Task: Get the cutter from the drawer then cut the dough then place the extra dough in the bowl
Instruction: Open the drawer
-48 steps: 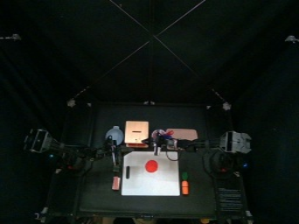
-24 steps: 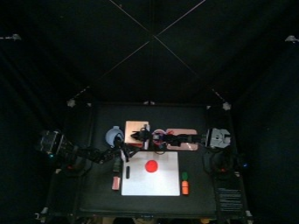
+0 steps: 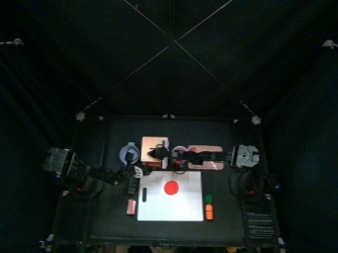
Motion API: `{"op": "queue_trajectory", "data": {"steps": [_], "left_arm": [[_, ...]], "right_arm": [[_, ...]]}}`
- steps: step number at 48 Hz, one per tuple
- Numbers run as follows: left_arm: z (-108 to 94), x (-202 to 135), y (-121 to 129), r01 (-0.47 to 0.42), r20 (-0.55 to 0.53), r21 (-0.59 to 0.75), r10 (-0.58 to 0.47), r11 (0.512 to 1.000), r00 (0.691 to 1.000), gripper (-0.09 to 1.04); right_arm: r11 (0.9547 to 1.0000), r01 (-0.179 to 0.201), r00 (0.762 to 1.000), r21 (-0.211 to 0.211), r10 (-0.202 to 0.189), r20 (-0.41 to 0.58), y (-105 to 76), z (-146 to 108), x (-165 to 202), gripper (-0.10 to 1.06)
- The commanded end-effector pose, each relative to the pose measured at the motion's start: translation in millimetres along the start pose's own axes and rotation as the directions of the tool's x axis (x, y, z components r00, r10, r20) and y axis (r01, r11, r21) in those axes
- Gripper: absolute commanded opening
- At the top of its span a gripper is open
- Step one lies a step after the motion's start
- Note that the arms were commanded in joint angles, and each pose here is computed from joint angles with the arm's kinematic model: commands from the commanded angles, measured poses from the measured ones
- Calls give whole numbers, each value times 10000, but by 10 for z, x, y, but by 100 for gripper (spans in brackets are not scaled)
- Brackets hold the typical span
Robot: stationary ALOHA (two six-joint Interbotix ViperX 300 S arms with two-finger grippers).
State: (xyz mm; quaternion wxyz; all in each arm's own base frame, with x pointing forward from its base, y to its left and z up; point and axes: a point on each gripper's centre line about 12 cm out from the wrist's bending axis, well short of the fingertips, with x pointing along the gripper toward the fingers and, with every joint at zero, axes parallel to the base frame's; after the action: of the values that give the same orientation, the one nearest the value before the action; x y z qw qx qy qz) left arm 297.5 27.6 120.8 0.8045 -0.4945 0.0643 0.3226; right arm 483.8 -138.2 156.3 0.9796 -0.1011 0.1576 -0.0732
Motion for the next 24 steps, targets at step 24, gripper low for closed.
{"op": "queue_trajectory", "data": {"steps": [24], "left_arm": [[-34, 366, 9, -885, 377, -1670, 961, 9820, 9947, 94]], "right_arm": [[10000, 68, 9994, -13, -67, 346, -23, 165, -4, -1]]}}
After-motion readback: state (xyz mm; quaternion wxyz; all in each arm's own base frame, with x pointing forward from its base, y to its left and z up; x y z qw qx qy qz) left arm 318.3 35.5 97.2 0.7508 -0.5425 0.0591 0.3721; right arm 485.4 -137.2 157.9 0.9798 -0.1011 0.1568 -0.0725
